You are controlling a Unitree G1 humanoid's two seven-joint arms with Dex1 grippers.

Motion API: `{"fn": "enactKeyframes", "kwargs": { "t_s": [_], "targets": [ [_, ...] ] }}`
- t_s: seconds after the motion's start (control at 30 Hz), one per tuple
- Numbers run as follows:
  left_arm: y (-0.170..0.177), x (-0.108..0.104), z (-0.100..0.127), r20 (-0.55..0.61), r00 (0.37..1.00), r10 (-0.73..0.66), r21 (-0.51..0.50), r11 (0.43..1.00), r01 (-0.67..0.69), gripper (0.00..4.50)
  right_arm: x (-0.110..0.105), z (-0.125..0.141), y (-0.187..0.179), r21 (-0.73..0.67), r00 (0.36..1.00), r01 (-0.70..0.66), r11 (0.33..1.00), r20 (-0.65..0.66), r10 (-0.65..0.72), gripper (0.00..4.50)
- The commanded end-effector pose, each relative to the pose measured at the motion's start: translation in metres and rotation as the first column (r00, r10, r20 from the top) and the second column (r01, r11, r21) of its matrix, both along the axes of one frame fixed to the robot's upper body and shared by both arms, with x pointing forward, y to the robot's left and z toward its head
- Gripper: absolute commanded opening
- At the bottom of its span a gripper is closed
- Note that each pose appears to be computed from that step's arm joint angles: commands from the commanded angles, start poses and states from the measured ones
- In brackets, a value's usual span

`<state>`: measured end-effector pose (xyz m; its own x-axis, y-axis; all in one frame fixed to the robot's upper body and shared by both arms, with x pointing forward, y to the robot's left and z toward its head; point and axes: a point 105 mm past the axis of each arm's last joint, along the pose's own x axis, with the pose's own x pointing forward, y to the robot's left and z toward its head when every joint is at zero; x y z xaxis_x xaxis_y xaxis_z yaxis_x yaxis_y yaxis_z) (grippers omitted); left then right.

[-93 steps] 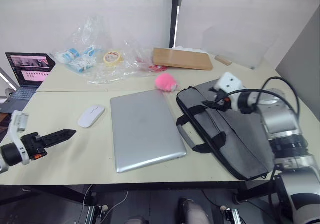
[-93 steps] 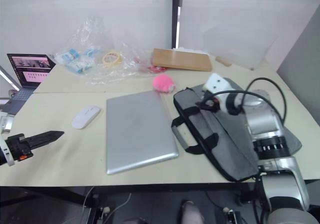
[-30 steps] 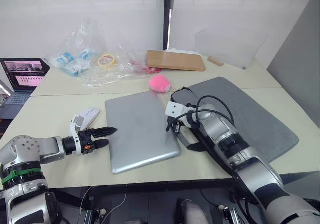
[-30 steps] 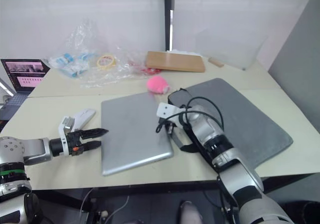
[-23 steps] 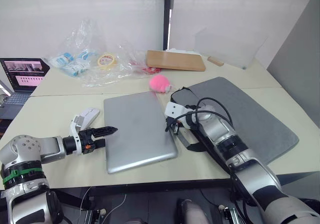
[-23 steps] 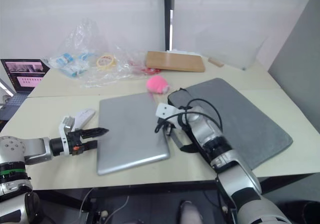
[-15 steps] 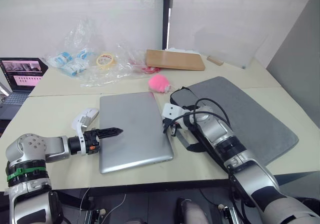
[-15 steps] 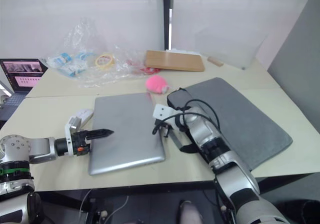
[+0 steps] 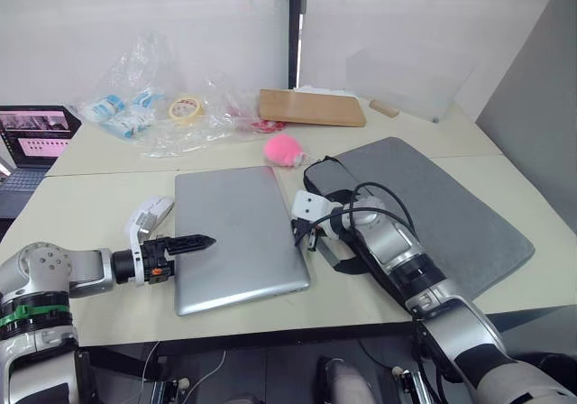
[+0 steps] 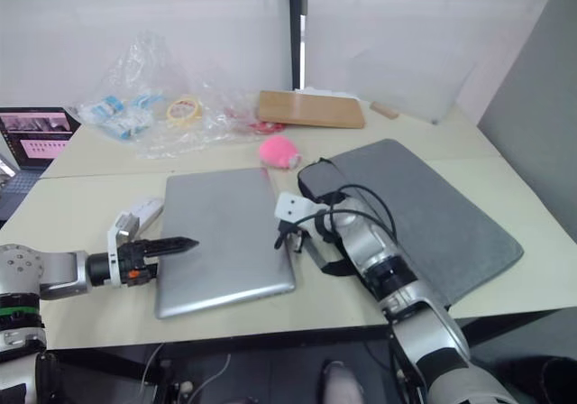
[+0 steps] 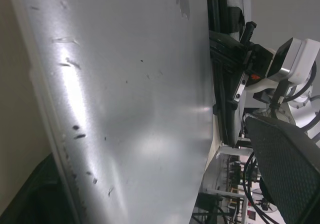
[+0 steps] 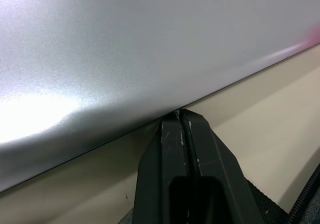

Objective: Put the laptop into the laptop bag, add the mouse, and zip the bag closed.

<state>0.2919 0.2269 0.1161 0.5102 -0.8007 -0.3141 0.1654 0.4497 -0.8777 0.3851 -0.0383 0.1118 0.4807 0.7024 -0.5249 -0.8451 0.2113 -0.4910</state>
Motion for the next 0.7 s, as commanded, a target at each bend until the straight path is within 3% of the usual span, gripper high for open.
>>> {"fn": "enactKeyframes", "kwargs": {
  "t_s": [0.03, 0.4, 0.7],
  "targets": [
    [0.002, 0.000, 0.018, 0.067, 0.998, -0.005, -0.035, 0.999, 0.007, 3.96, -0.005, 0.004, 0.008, 0.023, 0.999, -0.039, 0.999, 0.006, 0.039, 0.00],
    [-0.002, -0.009, 0.021, 0.067, 0.997, -0.047, -0.063, 0.997, 0.051, 0.46, -0.004, 0.006, 0.011, 0.036, 0.999, -0.042, 0.998, 0.009, 0.042, 0.00],
    [-0.012, -0.021, 0.016, 0.054, 0.995, -0.080, -0.085, 0.993, 0.084, 0.31, -0.003, 0.026, 0.008, 0.143, 1.000, -0.004, 0.990, 0.006, 0.003, 0.00]
  ]
}}
